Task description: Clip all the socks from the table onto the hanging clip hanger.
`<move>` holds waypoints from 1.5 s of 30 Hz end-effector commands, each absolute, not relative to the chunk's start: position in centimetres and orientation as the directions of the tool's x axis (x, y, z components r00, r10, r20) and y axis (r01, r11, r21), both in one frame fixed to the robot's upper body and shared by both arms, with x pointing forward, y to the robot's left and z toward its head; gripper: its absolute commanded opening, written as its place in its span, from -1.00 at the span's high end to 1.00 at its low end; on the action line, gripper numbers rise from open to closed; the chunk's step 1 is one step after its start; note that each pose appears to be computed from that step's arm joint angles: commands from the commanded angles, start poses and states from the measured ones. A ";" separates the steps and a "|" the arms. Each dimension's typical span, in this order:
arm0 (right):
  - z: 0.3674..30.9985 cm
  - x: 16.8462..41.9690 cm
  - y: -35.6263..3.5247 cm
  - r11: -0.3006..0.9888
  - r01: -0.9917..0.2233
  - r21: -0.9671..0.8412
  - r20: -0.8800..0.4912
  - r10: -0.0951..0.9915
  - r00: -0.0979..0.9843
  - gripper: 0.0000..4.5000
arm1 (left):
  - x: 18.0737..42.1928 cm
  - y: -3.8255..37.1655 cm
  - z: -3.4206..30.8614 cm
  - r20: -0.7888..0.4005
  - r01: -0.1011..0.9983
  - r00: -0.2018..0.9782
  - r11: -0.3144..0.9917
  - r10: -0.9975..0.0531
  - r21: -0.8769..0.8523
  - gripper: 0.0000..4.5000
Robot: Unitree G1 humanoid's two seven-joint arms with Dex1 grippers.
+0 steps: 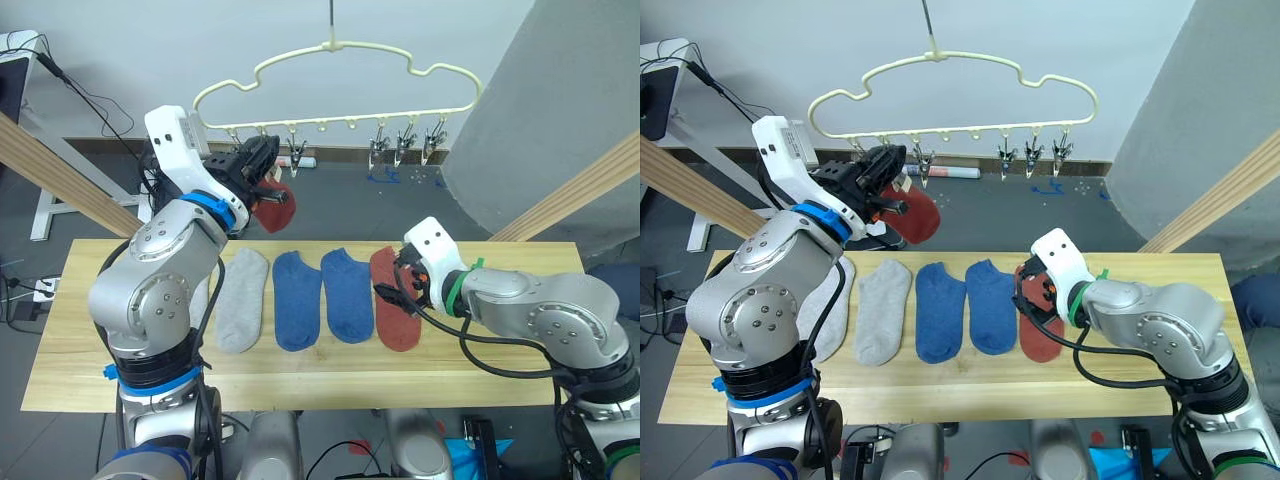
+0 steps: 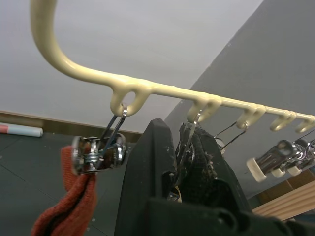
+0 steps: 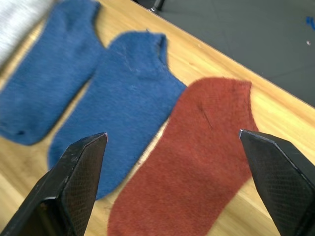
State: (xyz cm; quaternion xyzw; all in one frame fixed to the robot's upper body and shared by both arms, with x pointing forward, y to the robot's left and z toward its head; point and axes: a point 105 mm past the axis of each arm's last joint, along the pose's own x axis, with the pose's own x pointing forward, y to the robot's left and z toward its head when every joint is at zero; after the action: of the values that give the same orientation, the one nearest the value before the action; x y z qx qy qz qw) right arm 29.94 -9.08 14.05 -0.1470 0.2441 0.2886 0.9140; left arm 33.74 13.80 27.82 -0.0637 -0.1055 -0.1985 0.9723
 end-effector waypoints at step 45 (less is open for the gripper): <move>9.3 31.8 -9.2 0.797 -0.554 -0.240 -0.592 0.332 0.735 -0.99 | 32.5 13.1 29.8 0.246 0.404 0.886 0.915 -0.393 0.004 0.90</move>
State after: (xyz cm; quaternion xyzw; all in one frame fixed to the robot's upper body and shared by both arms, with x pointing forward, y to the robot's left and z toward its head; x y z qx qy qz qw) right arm 31.98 -9.40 8.59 -0.2076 0.2864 0.2376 0.9047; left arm 33.23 13.10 28.69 -0.0303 -0.0969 -0.2010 0.9743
